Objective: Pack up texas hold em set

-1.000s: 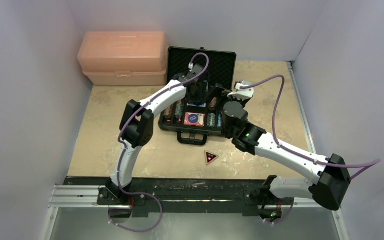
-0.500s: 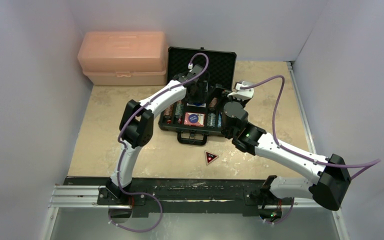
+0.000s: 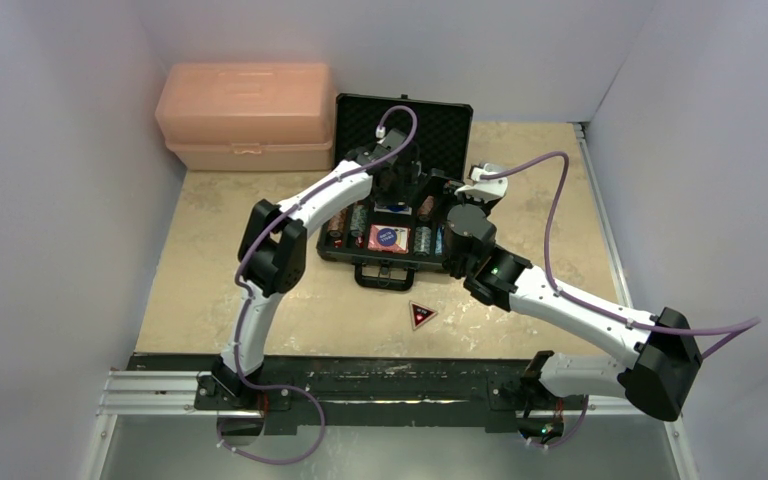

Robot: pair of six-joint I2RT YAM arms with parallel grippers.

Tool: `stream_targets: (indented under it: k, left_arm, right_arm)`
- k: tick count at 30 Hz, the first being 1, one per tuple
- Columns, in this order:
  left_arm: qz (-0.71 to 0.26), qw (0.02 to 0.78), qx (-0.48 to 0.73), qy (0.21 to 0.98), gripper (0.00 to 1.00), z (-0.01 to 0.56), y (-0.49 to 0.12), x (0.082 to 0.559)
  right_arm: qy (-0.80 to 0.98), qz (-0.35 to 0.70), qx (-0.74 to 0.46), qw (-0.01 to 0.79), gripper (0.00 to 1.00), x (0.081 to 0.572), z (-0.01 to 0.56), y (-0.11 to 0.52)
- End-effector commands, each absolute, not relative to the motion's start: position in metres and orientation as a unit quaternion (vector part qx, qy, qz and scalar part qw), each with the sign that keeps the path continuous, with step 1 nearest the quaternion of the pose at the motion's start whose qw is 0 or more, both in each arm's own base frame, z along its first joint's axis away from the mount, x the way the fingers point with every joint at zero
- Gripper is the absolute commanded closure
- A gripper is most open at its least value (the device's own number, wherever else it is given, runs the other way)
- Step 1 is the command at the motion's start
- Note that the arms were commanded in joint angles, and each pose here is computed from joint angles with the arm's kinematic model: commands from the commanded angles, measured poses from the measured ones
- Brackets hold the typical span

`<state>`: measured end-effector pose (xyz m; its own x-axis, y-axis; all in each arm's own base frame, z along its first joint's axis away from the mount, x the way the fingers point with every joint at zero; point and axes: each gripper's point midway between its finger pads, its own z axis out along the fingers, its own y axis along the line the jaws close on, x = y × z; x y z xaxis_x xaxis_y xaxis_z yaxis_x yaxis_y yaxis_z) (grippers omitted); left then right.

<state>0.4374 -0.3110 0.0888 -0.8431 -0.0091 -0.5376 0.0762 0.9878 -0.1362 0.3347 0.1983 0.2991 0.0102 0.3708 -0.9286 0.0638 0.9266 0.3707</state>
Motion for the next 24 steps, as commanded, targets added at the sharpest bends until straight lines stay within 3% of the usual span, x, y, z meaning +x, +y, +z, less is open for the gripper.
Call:
stream_targets:
  k: [1,16,24]
  left_arm:
    - [-0.101,0.324,0.011,0.941,0.0,0.136,-0.312,0.44]
    - [-0.111,0.405,0.053,0.906,0.0,0.21,-0.271,0.402]
    - [-0.054,0.419,0.062,0.904,0.0,0.209,-0.217,0.361]
  right_arm:
    - [0.682,0.125,0.166,0.702,0.01,0.332,0.312,0.196]
    - [0.686,0.11,0.165,0.7,0.01,0.332,0.314,0.194]
    - [0.692,0.101,0.179,0.692,0.01,0.333,0.311,0.191]
